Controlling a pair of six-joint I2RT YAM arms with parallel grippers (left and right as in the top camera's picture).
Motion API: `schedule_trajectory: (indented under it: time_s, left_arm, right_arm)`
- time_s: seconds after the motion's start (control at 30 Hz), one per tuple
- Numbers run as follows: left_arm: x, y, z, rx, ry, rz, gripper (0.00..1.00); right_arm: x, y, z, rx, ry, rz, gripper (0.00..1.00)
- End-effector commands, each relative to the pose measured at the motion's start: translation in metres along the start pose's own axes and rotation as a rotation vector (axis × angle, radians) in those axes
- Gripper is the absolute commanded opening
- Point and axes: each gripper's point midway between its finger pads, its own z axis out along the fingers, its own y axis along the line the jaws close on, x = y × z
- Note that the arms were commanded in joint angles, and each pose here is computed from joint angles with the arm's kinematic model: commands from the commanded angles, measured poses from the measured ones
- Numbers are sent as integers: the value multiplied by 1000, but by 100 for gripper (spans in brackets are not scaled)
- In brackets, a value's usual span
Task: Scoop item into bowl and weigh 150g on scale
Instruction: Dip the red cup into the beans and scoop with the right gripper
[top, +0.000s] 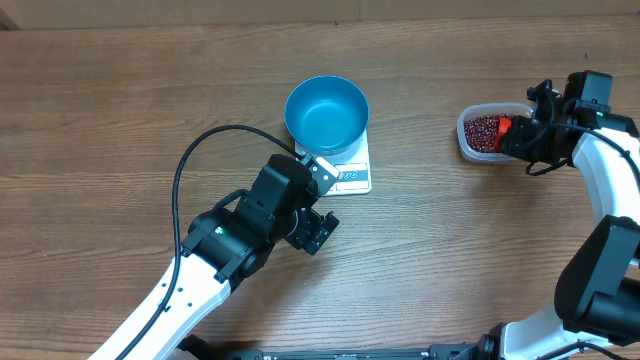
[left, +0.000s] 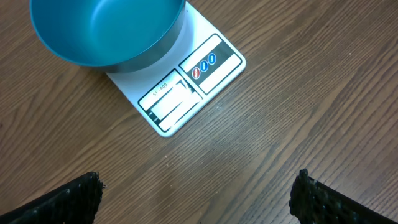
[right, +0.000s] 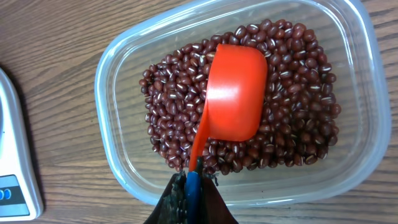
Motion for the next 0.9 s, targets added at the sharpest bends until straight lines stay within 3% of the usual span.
schedule_trajectory:
  time_s: [0.0, 0.87]
  left_arm:
    - [1, 1, 2, -7, 7, 14, 99]
    - [1, 1, 2, -7, 7, 14, 99]
  right_arm:
    - [10, 6, 9, -79, 32, 12, 4]
    - [15, 18, 3, -209, 39, 9, 4]
